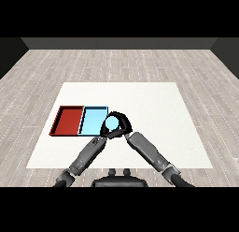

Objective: Pick the blue can and put it in the blue box

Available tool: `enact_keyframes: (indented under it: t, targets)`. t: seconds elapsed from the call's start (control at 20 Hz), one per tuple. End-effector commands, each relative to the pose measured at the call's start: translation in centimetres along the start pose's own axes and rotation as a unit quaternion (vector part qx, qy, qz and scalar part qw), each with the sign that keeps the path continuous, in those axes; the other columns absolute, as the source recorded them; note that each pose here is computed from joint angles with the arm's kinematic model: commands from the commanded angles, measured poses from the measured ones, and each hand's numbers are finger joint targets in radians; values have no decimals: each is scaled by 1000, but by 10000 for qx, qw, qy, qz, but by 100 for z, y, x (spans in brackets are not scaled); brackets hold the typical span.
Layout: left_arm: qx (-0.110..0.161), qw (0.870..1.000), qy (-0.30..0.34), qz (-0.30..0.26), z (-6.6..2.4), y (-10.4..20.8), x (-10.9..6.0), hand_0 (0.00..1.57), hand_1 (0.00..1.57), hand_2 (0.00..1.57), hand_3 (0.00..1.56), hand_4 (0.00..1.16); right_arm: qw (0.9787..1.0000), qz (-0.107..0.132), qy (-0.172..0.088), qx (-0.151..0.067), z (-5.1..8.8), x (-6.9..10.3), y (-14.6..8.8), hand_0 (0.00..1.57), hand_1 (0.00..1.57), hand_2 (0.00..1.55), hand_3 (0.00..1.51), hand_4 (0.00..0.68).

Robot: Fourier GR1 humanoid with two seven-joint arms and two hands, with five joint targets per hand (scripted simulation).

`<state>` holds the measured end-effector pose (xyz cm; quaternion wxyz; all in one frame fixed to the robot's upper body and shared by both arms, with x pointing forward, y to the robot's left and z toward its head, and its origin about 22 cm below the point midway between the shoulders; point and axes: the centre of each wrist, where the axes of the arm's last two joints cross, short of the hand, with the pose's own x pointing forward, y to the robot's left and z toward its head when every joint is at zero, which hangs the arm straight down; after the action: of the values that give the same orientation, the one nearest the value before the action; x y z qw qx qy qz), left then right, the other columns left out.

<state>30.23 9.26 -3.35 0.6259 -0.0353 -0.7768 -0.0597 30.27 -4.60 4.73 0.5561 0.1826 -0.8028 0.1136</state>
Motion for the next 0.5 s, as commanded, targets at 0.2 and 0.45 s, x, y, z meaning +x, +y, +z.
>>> enact_keyframes:
  t: [0.2, 0.45]
  targets:
    - [21, 9995, 281, 142, -27, -73, -28, 1571, 1571, 1516, 1448, 1097, 9994, -320, 141, -64, 21, 22, -23, 0, 0, 0, 0, 0]
    - [39, 9997, 134, 180, 5, -155, 16, 1571, 1571, 1520, 1454, 1121, 9994, -317, 124, -22, -5, 6, -118, 0, 0, 0, 0, 0]
